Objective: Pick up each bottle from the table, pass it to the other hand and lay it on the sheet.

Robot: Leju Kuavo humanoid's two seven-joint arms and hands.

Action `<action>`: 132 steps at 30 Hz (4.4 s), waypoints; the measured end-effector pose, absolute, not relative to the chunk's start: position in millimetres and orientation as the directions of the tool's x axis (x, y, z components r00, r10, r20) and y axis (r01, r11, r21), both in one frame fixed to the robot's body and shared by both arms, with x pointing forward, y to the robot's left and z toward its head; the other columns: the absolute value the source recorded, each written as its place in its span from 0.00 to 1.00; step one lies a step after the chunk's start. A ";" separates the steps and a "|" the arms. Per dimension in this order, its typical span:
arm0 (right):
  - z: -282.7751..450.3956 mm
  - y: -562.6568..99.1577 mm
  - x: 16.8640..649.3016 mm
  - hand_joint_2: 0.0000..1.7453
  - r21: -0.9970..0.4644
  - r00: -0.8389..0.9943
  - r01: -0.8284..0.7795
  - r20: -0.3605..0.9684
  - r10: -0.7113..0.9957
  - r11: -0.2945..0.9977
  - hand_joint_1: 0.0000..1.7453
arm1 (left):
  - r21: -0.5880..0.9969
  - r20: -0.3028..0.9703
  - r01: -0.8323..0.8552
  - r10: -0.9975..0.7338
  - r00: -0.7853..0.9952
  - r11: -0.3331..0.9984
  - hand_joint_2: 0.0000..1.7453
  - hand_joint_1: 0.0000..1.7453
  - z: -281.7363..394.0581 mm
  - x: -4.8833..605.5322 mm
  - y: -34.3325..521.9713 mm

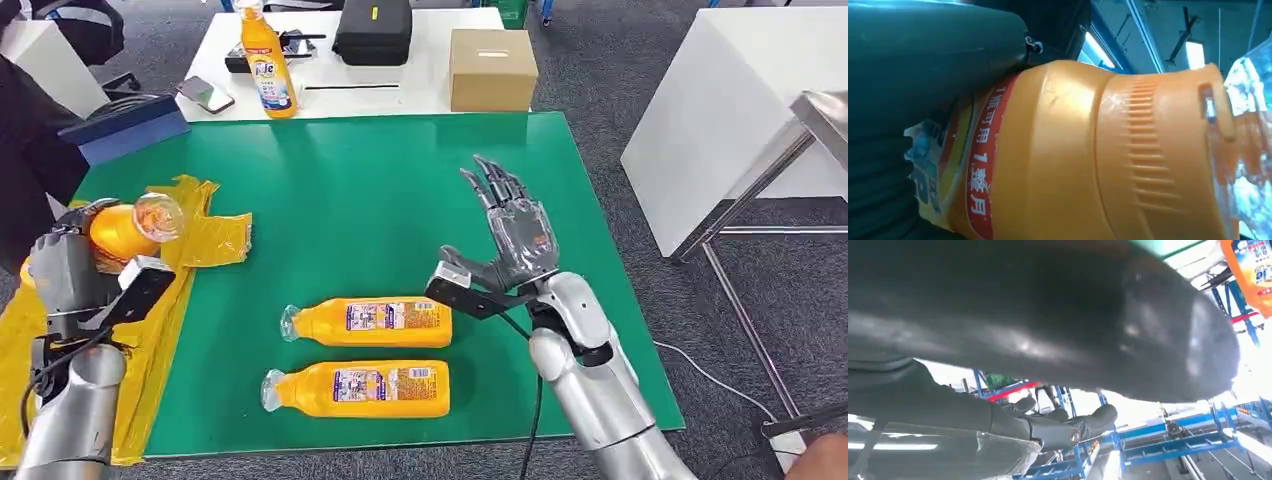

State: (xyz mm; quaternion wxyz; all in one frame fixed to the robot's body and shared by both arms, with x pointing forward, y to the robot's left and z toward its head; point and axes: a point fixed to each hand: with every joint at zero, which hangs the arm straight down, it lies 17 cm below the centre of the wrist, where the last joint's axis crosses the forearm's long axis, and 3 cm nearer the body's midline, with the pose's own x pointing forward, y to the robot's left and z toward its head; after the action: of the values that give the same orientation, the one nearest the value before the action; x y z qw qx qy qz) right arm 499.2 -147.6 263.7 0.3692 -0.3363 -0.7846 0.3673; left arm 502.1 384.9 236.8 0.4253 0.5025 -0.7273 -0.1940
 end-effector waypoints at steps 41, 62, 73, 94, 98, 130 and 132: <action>219.5 -88.7 432.1 0.00 -0.896 -0.543 0.161 0.269 0.796 0.413 0.00 | 0.973 0.231 -0.005 -0.973 -0.008 0.231 0.00 0.00 48.0 547.5 349.2; 205.8 -51.7 391.7 0.00 -0.914 -0.562 0.073 0.293 0.774 0.399 0.00 | 0.231 0.929 -0.282 -0.297 -0.221 0.931 0.00 0.00 145.8 549.7 388.1; 185.1 -27.6 359.6 0.00 -0.920 -0.595 0.011 0.309 0.742 0.392 0.00 | 0.102 0.905 -0.323 -0.223 -0.363 0.941 0.00 0.00 182.3 514.6 403.7; 122.7 -26.8 353.7 1.00 -0.957 -0.479 -0.125 0.289 0.829 0.262 0.00 | 0.036 0.892 -0.357 -0.191 -0.410 0.933 0.00 0.00 211.8 511.1 396.8; 105.8 -29.9 355.8 1.00 -0.957 -0.459 -0.155 0.288 0.840 0.244 0.00 | 0.032 0.891 -0.357 -0.188 -0.413 0.933 0.00 0.00 215.2 515.1 396.3; 45.0 -37.4 348.2 1.00 -0.948 -0.422 -0.259 0.282 0.862 0.183 0.00 | 0.021 0.901 -0.358 -0.173 -0.399 0.933 0.00 0.00 207.9 517.1 405.1; 44.8 -37.4 348.2 1.00 -0.948 -0.422 -0.258 0.282 0.862 0.184 0.00 | 0.021 0.901 -0.358 -0.173 -0.398 0.933 0.00 0.00 207.6 516.9 405.1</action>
State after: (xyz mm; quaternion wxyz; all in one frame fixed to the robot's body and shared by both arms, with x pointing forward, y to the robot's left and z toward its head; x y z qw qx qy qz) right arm 348.2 -37.4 44.8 0.4760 -0.2497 -0.6043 0.5881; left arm 516.9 405.1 207.6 0.5248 0.1599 -0.8314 0.0882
